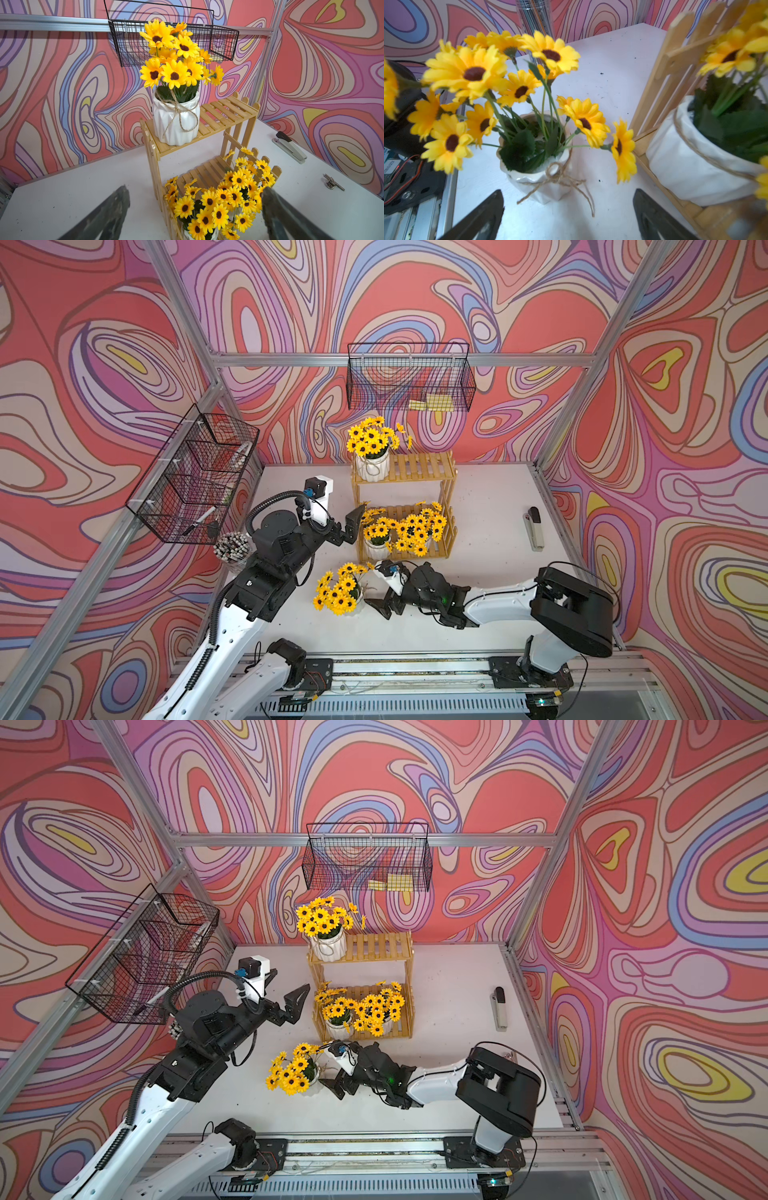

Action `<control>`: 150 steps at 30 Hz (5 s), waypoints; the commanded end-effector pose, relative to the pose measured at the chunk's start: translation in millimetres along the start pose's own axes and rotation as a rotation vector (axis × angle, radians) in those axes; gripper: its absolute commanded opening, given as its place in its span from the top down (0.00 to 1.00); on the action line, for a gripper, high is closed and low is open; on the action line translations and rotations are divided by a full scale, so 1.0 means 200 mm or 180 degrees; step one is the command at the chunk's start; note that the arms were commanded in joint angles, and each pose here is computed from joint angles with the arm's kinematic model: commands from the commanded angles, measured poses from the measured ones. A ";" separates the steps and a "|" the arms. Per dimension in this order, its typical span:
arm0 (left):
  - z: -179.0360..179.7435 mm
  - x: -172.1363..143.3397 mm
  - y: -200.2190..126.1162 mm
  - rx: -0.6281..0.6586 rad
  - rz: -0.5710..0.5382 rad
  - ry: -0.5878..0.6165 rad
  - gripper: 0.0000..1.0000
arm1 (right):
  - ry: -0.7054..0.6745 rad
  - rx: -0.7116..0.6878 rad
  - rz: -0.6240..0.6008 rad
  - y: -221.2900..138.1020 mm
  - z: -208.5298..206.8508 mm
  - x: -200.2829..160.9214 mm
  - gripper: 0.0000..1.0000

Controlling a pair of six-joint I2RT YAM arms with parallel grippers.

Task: Take the sunflower pots off the shelves
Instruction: Place the sunflower pot at the center of the board, then pick up the sunflower pot from the shelf.

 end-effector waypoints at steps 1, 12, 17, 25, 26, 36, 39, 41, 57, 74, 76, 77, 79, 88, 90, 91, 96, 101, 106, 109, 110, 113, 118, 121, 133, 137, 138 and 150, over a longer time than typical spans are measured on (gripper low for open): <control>0.03 0.05 0.01 0.0040 -0.0147 0.0102 0.00 | 0.0074 -0.0197 -0.0028 -0.11 -0.01 0.04 0.02; 0.15 0.05 0.10 -0.0266 -0.0162 0.0066 0.00 | 0.0254 -0.0765 -0.0190 -0.42 -0.04 0.30 0.02; 0.24 0.05 0.19 -0.0382 -0.0174 0.0037 0.00 | 0.0515 -0.0831 -0.0419 -0.52 -0.09 0.40 0.02; 0.28 0.06 0.36 -0.0751 -0.0191 0.0218 0.00 | 0.0635 -0.0611 -0.0489 -0.57 -0.12 0.49 0.02; 0.28 0.06 0.38 -0.0804 -0.0184 0.0225 0.00 | 0.0627 -0.0586 -0.0483 -0.56 -0.12 0.49 0.02; 0.35 0.02 0.52 -0.0855 -0.0236 0.0302 0.00 | 0.0587 -0.0495 -0.0503 -0.53 -0.11 0.54 0.02; 0.37 0.03 0.55 -0.0939 -0.0239 0.0263 0.00 | 0.0561 -0.0505 -0.0527 -0.53 -0.12 0.55 0.02; 0.37 0.02 0.56 -0.0978 -0.0269 0.0268 0.00 | 0.0559 -0.0513 -0.0525 -0.53 -0.12 0.56 0.02; 0.40 0.01 0.69 -0.1326 -0.0253 0.0358 0.00 | 0.0566 -0.0381 -0.0459 -0.49 -0.12 0.62 0.02; 0.41 0.00 0.75 -0.1436 -0.0307 0.0283 0.00 | 0.0588 -0.0345 -0.0448 -0.47 -0.13 0.61 0.02; 0.41 0.00 0.76 -0.1449 -0.0309 0.0276 0.00 | 0.0587 -0.0325 -0.0455 -0.47 -0.12 0.61 0.02; 0.41 0.00 0.77 -0.1457 -0.0309 0.0270 0.00 | 0.0587 -0.0319 -0.0464 -0.47 -0.12 0.61 0.02; 0.41 0.00 0.77 -0.1486 -0.0313 0.0260 0.00 | 0.0592 -0.0321 -0.0475 -0.48 -0.12 0.61 0.02; 0.43 0.01 0.79 -0.1430 -0.0325 0.0246 0.00 | 0.0603 -0.0340 -0.0475 -0.47 -0.13 0.61 0.02; 0.43 0.01 0.80 -0.1447 -0.0328 0.0232 0.00 | 0.0598 -0.0325 -0.0470 -0.47 -0.12 0.61 0.02; 0.43 0.01 0.80 -0.1461 -0.0331 0.0229 0.00 | 0.0602 -0.0325 -0.0468 -0.47 -0.12 0.61 0.02; 0.43 0.00 0.82 -0.1504 -0.0342 0.0189 0.00 | 0.0607 -0.0318 -0.0470 -0.47 -0.12 0.61 0.02; 0.43 0.01 0.84 -0.1537 -0.0346 0.0184 0.00 | 0.0608 -0.0311 -0.0459 -0.46 -0.13 0.60 0.02; 0.41 0.01 0.85 -0.1604 -0.0353 0.0208 0.00 | 0.0607 -0.0297 -0.0453 -0.46 -0.12 0.60 0.02; 0.39 0.00 0.87 -0.1650 -0.0301 0.0225 0.00 | 0.0609 -0.0304 -0.0449 -0.45 -0.13 0.60 0.02; 0.38 0.00 0.87 -0.1671 -0.0291 0.0242 0.00 | 0.0610 -0.0302 -0.0445 -0.45 -0.13 0.60 0.02; 0.36 -0.01 0.90 -0.1700 -0.0236 0.0278 0.00 | 0.0609 -0.0294 -0.0443 -0.45 -0.13 0.60 0.02; 0.36 -0.01 0.92 -0.1729 -0.0244 0.0264 0.00 | 0.0599 -0.0282 -0.0443 -0.45 -0.12 0.60 0.02; 0.36 -0.01 0.93 -0.1734 -0.0232 0.0250 0.00 | 0.0601 -0.0288 -0.0445 -0.45 -0.13 0.60 0.02; 0.35 0.00 0.97 -0.1794 -0.0243 0.0235 0.00 | 0.0594 -0.0277 -0.0412 -0.44 -0.13 0.60 0.02; 0.35 0.00 0.98 -0.1825 -0.0241 0.0242 0.00 | 0.0585 -0.0263 -0.0427 -0.44 -0.13 0.60 0.02; 0.34 0.00 0.99 -0.1833 -0.0229 0.0237 0.00 | 0.0582 -0.0259 -0.0437 -0.44 -0.12 0.61 0.02; 0.34 -0.02 1.02 -0.1890 -0.0200 0.0209 0.00 | 0.0580 -0.0256 -0.0424 -0.43 -0.13 0.61 0.02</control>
Point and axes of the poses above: each gripper's point midway between its finger pads, its own y axis out along the fingers, its own z axis along the line the jaws close on, x = y × z, the point moved 10 cm from there along -y, back along the fingers, and after that the axes turned 12 degrees about y, right-handed, at the moved point
